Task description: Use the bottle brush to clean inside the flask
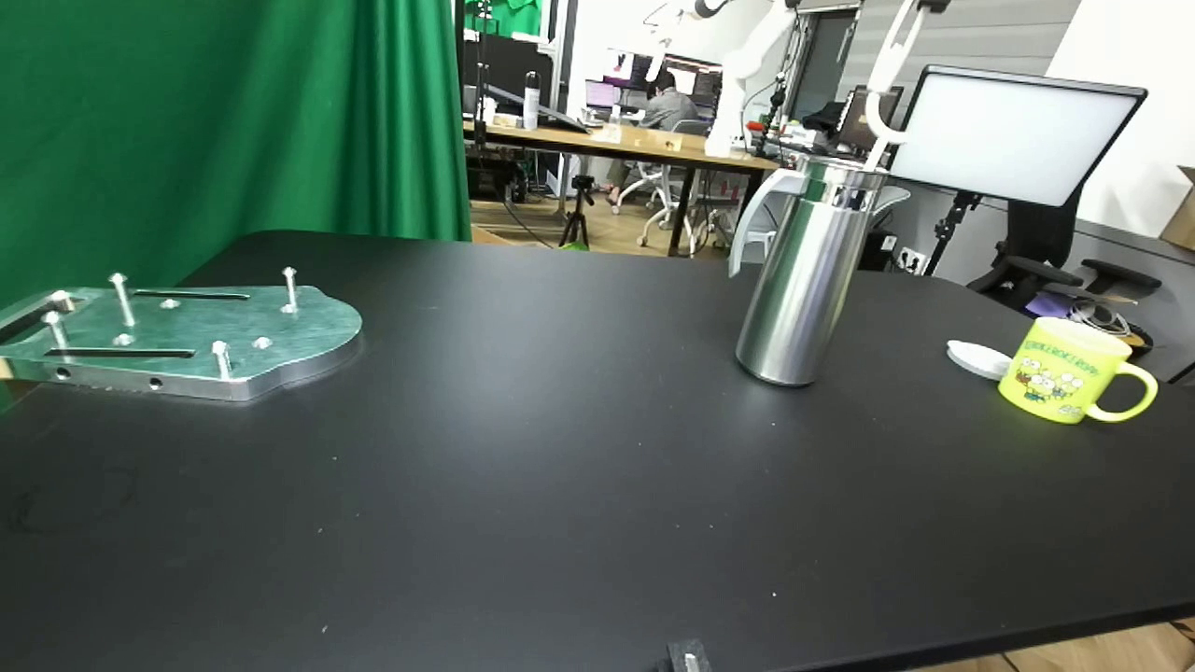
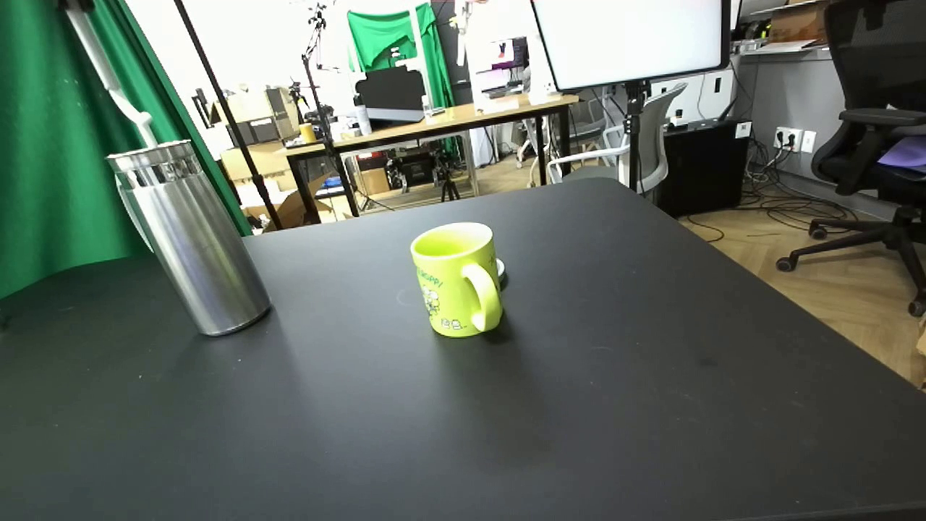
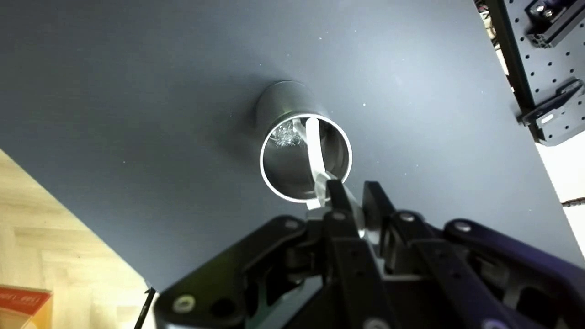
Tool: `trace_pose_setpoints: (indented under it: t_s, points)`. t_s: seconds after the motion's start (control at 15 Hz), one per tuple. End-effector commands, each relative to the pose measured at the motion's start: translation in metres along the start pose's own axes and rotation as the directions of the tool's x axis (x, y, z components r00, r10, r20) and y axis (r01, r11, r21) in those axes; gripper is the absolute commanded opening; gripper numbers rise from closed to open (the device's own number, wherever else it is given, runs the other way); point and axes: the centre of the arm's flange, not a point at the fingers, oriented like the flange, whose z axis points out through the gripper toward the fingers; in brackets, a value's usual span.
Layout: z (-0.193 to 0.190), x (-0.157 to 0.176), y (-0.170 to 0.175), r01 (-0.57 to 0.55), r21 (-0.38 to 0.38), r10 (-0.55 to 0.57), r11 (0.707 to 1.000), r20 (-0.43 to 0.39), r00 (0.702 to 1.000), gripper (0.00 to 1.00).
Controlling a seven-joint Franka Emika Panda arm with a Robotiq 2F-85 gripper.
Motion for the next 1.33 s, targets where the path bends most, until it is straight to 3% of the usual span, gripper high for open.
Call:
trace_pose_setpoints:
  t_s: [0.0,0.27,0.47,1.0,1.27]
  points:
    - [0.036,-0.001,0.018,-0.019,0.059,0.019,0.998,0.006,1.0,0.04]
    - [0.048,0.001,0.02,-0.023,0.086,0.021,0.996,0.021,1.0,0.04]
    - [0.036,0.005,0.015,-0.017,0.073,0.015,0.997,0.023,1.0,0.04]
    - [-0.076,0.018,-0.028,0.057,-0.084,-0.059,0.995,-0.023,0.998,0.04]
    - [-0.084,0.014,-0.031,0.079,-0.103,-0.083,0.992,-0.039,0.996,0.04]
